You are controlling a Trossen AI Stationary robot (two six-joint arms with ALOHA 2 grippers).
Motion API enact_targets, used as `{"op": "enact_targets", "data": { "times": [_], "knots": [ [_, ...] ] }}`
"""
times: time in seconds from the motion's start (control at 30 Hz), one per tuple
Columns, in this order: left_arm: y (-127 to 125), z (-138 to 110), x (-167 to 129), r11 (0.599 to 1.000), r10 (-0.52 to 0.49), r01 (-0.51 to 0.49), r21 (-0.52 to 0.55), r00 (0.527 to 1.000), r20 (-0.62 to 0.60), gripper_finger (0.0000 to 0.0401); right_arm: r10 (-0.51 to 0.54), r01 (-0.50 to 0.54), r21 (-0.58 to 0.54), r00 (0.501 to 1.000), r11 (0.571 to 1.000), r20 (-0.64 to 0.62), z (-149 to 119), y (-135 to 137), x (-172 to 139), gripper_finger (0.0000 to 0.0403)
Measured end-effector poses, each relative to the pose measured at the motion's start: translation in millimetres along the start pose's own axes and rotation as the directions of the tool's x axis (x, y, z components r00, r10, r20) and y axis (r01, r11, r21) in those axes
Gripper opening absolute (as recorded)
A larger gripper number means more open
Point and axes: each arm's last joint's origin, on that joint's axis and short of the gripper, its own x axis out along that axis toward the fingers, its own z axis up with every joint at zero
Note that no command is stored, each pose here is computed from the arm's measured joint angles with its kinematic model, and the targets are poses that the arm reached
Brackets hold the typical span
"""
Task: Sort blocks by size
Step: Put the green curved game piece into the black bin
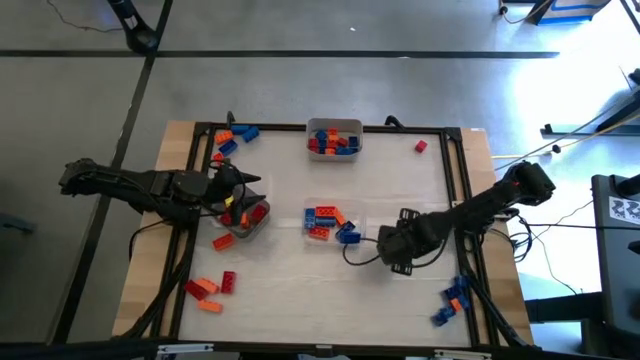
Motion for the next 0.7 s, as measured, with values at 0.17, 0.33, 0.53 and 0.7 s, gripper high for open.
{"op": "enact_targets", "data": {
  "times": [0.17, 0.33, 0.53, 0.7],
  "knots": [
    [0.1, -0.2, 0.0, 1.0, 0.001, -0.001, -0.019, 1.0, -0.002, 0.0265, 0.045, -0.048, -0.066, 0.998, 0.997, -0.041, -4.4, 1.9, 2.7, 0.0239],
    [0.1, -0.2, 0.0, 1.0, 0.0, -0.001, -0.025, 1.0, -0.002, 0.0265, 0.025, -0.038, -0.223, 0.998, 0.974, -0.059, -15.4, 7.5, 12.4, 0.0239],
    [0.1, -0.3, 0.0, 1.0, 0.001, -0.001, -0.024, 1.0, -0.003, 0.0265, 0.025, -0.018, -0.32, 1.0, 0.947, 0.016, -16.6, 11.7, 20.6, 0.0239],
    [0.1, -0.3, 0.0, 1.0, 0.001, -0.001, -0.024, 1.0, -0.003, 0.0265, 0.046, -0.022, -0.383, 0.997, 0.923, 0.054, -20.1, 12.1, 33.9, 0.0239]
  ]
}}
